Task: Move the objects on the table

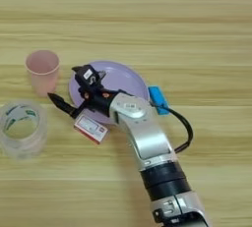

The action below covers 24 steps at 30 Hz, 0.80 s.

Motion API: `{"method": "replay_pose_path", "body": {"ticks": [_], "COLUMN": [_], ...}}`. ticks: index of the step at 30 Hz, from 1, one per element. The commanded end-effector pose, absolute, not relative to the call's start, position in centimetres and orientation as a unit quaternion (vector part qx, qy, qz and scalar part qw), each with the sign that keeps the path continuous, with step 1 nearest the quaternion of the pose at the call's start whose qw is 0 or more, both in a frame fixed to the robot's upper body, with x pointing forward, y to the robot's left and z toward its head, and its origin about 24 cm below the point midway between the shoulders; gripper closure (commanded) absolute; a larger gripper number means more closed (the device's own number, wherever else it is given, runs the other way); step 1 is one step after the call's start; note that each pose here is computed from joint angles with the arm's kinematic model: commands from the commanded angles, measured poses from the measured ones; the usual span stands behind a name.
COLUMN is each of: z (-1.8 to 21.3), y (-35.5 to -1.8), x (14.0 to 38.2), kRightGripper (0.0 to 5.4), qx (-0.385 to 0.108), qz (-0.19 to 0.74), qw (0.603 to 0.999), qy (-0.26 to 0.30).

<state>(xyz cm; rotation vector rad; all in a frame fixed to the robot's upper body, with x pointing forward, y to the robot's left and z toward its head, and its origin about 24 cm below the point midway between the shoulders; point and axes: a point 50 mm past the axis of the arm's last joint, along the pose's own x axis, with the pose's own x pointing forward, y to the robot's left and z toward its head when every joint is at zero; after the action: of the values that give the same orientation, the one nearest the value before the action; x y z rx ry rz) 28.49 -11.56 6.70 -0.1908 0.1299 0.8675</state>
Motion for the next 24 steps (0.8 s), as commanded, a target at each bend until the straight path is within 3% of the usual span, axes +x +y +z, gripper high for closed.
{"method": "replay_pose_path", "body": {"ticks": [1, 24], "z": [9.9, 10.1], "y": [-10.4, -8.4], "x": [29.9, 31.6], "kRightGripper": [0.03, 0.03], "qx": [-0.108, -0.090], "qz": [0.426, 0.446], "qw": [0.898, 0.890], "qy": [-0.006, -0.006]}}
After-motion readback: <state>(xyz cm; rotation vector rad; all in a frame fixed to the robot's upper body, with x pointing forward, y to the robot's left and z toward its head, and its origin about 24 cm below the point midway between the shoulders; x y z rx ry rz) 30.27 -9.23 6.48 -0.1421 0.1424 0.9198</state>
